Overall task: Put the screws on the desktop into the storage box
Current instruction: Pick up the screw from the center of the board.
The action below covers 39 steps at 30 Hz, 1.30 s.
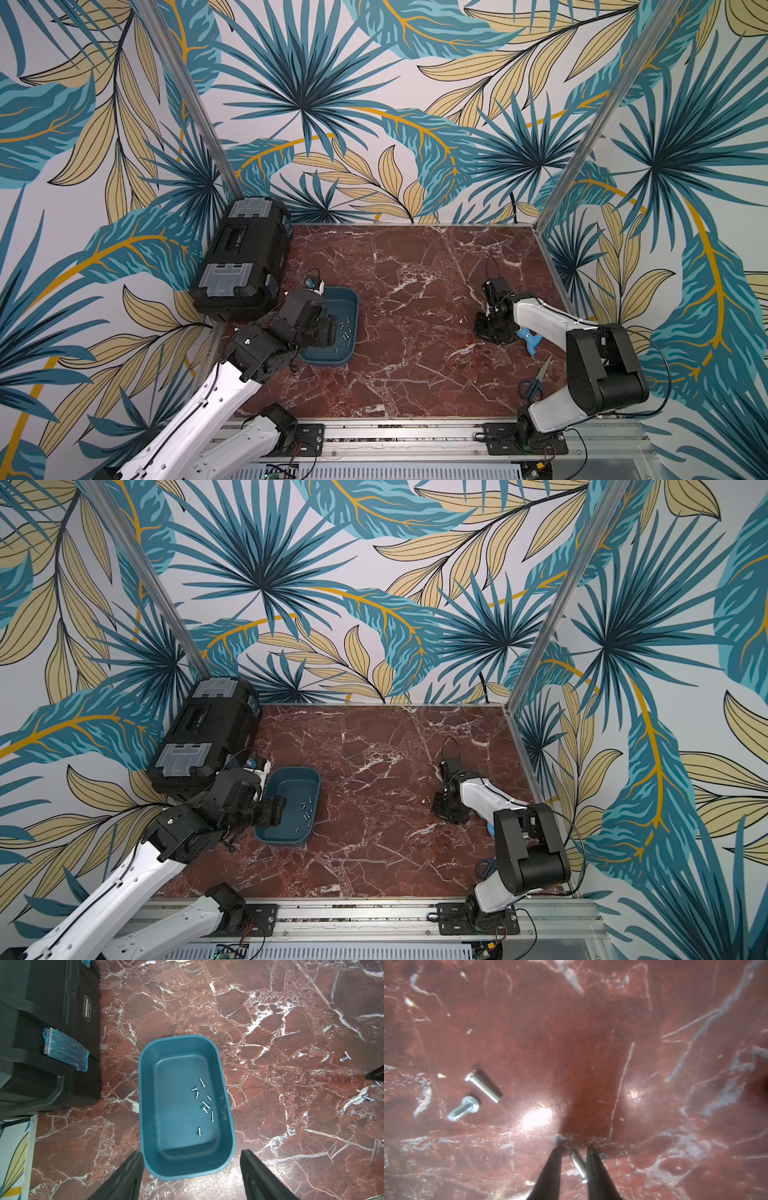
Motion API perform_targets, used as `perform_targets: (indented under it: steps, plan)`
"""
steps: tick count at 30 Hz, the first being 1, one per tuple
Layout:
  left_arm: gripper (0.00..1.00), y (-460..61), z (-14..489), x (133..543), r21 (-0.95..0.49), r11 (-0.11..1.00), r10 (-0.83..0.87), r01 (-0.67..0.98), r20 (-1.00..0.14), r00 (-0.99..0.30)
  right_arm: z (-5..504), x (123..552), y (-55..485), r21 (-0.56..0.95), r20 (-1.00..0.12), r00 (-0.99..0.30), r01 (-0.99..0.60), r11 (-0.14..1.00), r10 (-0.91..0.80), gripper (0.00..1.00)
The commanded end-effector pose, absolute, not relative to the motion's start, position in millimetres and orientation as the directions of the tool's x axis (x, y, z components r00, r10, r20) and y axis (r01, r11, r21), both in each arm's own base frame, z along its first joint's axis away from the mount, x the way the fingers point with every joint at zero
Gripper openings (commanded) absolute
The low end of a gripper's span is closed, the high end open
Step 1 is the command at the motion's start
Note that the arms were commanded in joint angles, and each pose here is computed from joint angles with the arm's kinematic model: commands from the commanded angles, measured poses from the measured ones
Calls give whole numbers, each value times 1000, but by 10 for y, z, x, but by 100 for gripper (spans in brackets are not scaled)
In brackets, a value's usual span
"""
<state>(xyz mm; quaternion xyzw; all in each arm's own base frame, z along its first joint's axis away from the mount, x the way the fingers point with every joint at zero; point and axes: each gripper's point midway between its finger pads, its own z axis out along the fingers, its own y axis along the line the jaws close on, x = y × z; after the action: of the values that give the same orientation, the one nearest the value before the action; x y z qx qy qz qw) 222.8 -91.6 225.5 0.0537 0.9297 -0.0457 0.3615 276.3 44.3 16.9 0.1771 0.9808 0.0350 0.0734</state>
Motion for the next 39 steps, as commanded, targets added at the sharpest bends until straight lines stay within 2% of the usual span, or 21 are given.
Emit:
perform_targets:
  steps: [1,10,20,23,27,32,36,39]
  plan:
    - [78,-877,2190,2235,-30,992,70,122,-675,-734,19,2415,421,30,-24,-939,343,939,343,26]
    - [78,-881,2180,2246,-25,992,73,122,-672,-737,15,2400,423,8,-22,-943,332,943,332,20]
    - [78,-879,2172,2252,-24,993,72,119,-670,-739,41,2470,487,35,-45,-948,315,948,316,0]
    - [78,-881,2168,2250,-23,993,74,120,-669,-740,156,2587,604,117,-97,-947,295,948,306,0]
    - [78,-877,2172,2250,-24,993,71,117,-671,-738,505,2752,805,217,-228,-934,226,950,274,0]
    - [78,-858,2179,2251,-18,994,69,110,-674,-735,981,2903,1514,431,-357,-904,62,900,233,0]
    - [78,-841,2193,2255,-18,995,63,102,-678,-732,1381,2960,2492,614,-433,-876,-113,781,213,0]
    - [78,-828,2196,2254,-16,995,59,95,-680,-731,1532,2986,3161,674,-461,-861,-181,716,215,0]
